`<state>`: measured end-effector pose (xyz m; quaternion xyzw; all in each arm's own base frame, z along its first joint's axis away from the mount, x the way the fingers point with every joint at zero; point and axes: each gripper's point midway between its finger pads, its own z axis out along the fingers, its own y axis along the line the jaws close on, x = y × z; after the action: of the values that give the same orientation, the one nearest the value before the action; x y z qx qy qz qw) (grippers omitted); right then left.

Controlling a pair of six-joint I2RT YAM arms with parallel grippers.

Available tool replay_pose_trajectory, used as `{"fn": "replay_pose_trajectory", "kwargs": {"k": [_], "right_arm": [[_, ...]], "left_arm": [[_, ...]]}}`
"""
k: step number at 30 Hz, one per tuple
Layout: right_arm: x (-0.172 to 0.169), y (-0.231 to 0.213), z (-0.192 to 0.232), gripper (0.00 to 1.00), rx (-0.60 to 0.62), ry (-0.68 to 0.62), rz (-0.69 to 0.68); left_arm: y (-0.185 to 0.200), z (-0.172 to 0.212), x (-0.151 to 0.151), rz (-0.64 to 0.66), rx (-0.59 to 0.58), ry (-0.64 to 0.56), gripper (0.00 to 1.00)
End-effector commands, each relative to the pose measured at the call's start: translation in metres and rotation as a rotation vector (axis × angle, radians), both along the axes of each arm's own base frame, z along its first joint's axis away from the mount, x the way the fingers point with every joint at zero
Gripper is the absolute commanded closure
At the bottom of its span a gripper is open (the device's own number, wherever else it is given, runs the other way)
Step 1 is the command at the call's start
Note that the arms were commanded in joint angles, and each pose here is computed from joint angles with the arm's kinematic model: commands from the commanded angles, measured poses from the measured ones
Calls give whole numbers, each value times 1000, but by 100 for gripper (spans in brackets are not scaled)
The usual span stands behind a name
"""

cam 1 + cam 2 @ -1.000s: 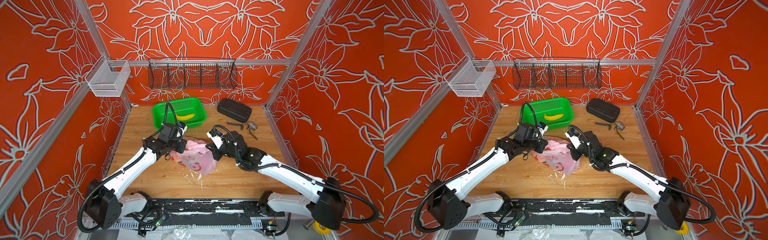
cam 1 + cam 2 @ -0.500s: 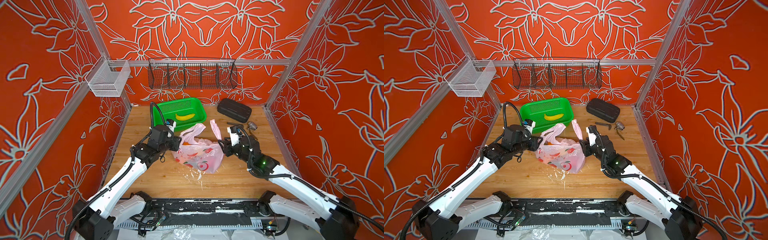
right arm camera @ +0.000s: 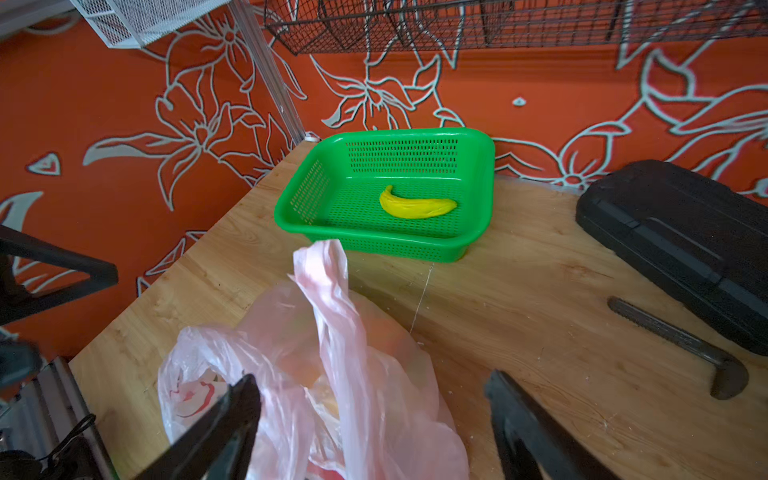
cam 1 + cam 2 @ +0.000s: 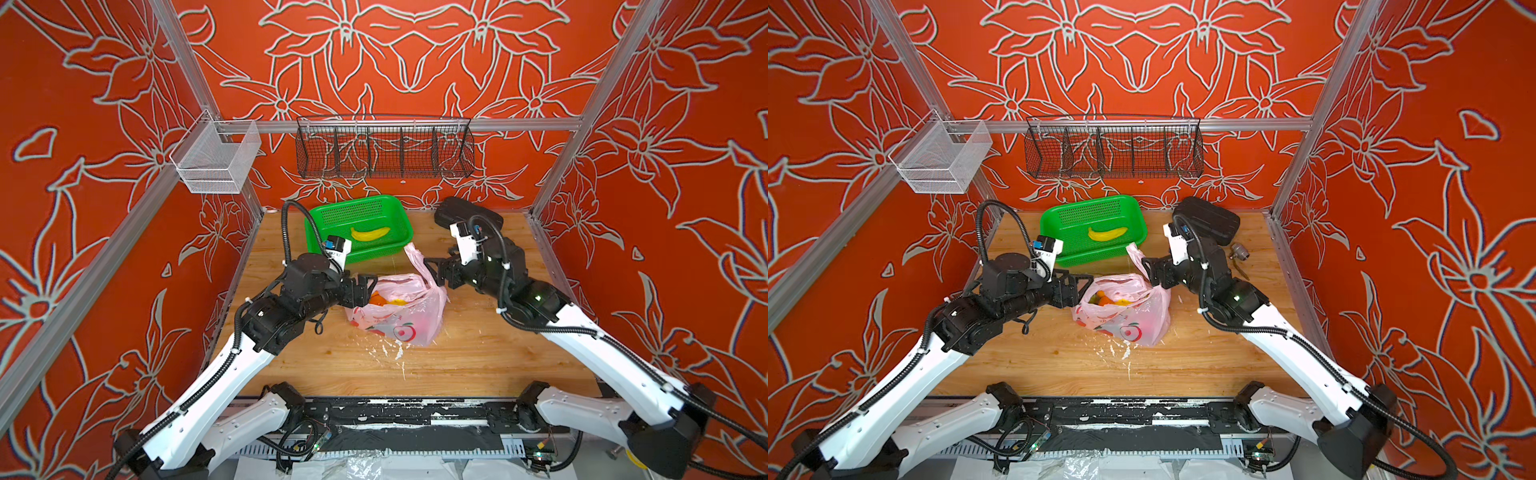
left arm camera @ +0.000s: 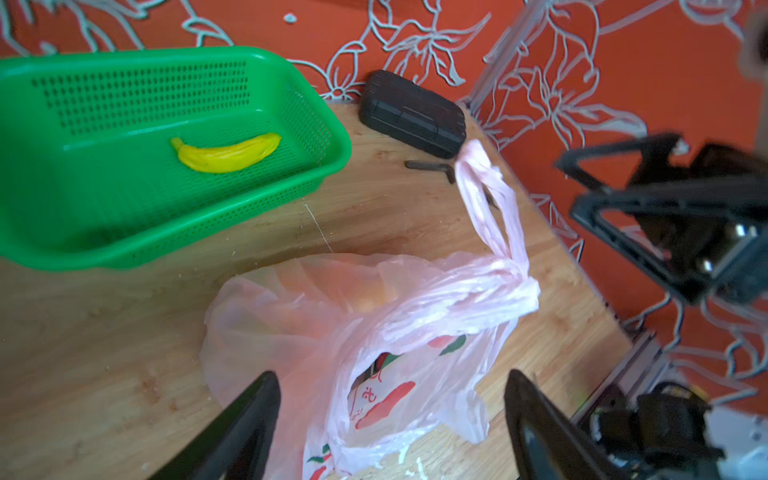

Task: Untie the knot of the plastic bag and take out the fruit

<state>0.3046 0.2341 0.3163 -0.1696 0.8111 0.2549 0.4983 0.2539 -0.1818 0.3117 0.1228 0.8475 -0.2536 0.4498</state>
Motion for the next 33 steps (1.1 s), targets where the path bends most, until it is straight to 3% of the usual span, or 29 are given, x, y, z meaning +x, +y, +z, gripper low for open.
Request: {"fn": "replay_pose_trajectory", "kwargs": {"k": [1, 4, 7, 11, 17, 19, 21, 25, 26, 30, 33], "right_arm": [[-4, 18, -20, 13, -50, 109, 104], [1, 35, -21, 17, -45, 154, 162], [11, 42, -27, 24, -64, 187, 160], [22, 46, -33, 52, -64, 203, 136], [22, 52, -34, 82, -38, 208, 151], [23, 50, -33, 88, -30, 205, 145], [22, 49, -32, 94, -22, 199, 137], [20, 41, -28, 99, -8, 183, 110], [18, 39, -25, 99, -2, 175, 104], [3, 25, -16, 99, 33, 156, 86], [-16, 21, -16, 98, 86, 170, 112]], "left_arm": [[-20, -14, -17, -207, 196, -56, 13], [-41, -29, -15, -366, 293, -129, 5], [-49, -35, -5, -426, 369, -195, 1], [-65, -43, 7, -504, 423, -249, 2], [-80, -66, 27, -538, 498, -290, 1], [-81, -73, 33, -522, 505, -279, 10], [-81, -76, 38, -489, 501, -270, 27], [-71, -72, 51, -365, 494, -244, 88], [-65, -68, 57, -304, 492, -241, 97], [-35, -43, 83, -25, 408, -206, 100], [-2, -27, 105, 199, 275, -95, 100]]}}
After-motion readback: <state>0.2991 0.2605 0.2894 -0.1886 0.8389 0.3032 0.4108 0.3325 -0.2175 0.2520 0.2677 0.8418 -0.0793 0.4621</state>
